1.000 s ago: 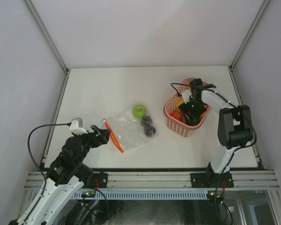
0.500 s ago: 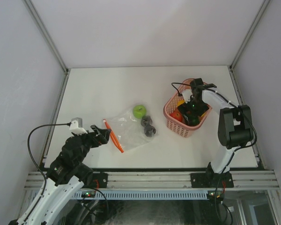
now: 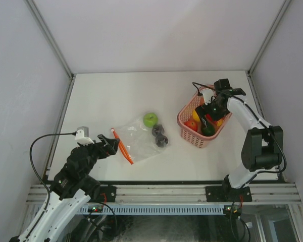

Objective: Open the zip-top bag and remove the fake food
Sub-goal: Place the fake fruit in the bin, then pick up the fake fruit from the zipper food storage bag.

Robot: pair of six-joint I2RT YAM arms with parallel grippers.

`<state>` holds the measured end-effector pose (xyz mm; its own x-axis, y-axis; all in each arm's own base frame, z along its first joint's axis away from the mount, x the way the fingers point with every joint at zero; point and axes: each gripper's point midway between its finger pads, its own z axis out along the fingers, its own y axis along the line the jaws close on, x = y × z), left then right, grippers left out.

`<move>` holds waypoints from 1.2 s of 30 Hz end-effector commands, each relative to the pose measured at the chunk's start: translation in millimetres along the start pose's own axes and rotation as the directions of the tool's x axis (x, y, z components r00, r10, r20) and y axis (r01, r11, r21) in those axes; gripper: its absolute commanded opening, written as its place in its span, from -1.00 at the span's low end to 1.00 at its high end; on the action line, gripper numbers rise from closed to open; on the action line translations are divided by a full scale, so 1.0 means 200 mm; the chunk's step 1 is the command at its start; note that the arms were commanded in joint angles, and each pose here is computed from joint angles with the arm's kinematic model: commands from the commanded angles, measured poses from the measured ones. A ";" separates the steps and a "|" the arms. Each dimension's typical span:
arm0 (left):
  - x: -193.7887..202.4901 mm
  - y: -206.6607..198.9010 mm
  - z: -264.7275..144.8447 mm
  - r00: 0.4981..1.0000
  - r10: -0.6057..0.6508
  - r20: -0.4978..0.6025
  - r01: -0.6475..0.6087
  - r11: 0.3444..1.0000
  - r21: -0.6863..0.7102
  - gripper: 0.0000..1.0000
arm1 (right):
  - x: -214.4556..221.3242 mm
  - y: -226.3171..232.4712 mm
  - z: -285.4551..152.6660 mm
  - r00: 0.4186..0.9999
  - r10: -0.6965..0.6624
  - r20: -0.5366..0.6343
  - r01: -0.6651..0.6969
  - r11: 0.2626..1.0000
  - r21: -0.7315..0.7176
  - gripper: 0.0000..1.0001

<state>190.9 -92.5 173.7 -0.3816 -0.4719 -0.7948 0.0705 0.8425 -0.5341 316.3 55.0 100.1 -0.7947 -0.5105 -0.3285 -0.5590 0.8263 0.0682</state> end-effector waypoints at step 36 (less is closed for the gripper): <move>0.09 0.07 -0.04 0.981 -0.177 -0.080 0.166 0.978 -0.126 -0.17 | -0.45 1.10 -1.17 0.239 -0.325 0.915 0.851 0.524 -0.036 0.96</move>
<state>170.0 -84.6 136.8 -0.4886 -0.5674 -0.6628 -0.1157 0.7951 -0.5953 242.0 200.6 363.1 0.0098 -0.1627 -0.9866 -0.9820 0.1845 -0.0402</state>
